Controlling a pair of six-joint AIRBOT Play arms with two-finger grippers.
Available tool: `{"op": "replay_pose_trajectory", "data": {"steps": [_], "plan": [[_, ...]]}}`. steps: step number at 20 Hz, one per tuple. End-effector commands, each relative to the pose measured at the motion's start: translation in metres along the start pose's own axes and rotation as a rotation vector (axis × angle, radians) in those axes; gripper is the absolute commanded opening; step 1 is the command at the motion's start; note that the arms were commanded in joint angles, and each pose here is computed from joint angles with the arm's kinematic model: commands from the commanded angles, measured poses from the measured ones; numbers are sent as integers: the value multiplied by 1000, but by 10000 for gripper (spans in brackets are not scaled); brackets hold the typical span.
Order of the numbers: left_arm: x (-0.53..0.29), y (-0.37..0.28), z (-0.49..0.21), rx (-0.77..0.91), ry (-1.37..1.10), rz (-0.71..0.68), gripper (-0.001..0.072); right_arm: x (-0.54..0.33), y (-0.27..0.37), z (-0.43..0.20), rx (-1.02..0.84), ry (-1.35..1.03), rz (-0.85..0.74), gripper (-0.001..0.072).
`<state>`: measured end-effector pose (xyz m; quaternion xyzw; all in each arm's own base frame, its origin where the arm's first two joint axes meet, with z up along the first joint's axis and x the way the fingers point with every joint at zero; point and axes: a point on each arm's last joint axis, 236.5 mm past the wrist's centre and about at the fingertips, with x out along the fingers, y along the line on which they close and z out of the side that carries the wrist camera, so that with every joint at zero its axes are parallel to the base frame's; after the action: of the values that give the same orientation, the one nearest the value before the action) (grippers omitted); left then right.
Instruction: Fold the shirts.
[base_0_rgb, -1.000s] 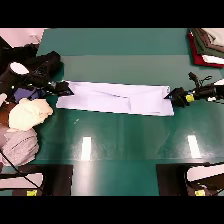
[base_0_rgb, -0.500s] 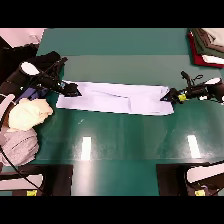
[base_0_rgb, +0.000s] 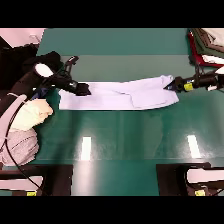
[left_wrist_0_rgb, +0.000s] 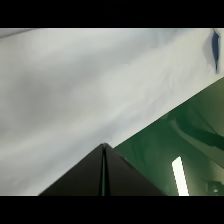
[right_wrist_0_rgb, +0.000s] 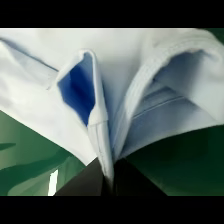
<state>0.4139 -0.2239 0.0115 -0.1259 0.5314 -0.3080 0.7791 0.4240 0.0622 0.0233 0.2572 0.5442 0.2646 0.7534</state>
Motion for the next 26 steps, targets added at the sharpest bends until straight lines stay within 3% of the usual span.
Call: {"op": "replay_pose_trajectory", "data": {"steps": [1,6,12,20,26], "plan": [[34,-38,12,43,-11,-51,22,-25,67,19,-88,-22,25,9],[84,-74,42,76,-9,-98,22,-39,176,40,-264,-69,74,9],[132,-68,52,-28,17,-135,22,-28,264,39,-413,-64,144,8],[107,-30,56,-50,40,-96,21,36,283,31,-439,46,176,8],[1,44,78,28,2,128,21,74,296,24,-465,53,171,8]]}}
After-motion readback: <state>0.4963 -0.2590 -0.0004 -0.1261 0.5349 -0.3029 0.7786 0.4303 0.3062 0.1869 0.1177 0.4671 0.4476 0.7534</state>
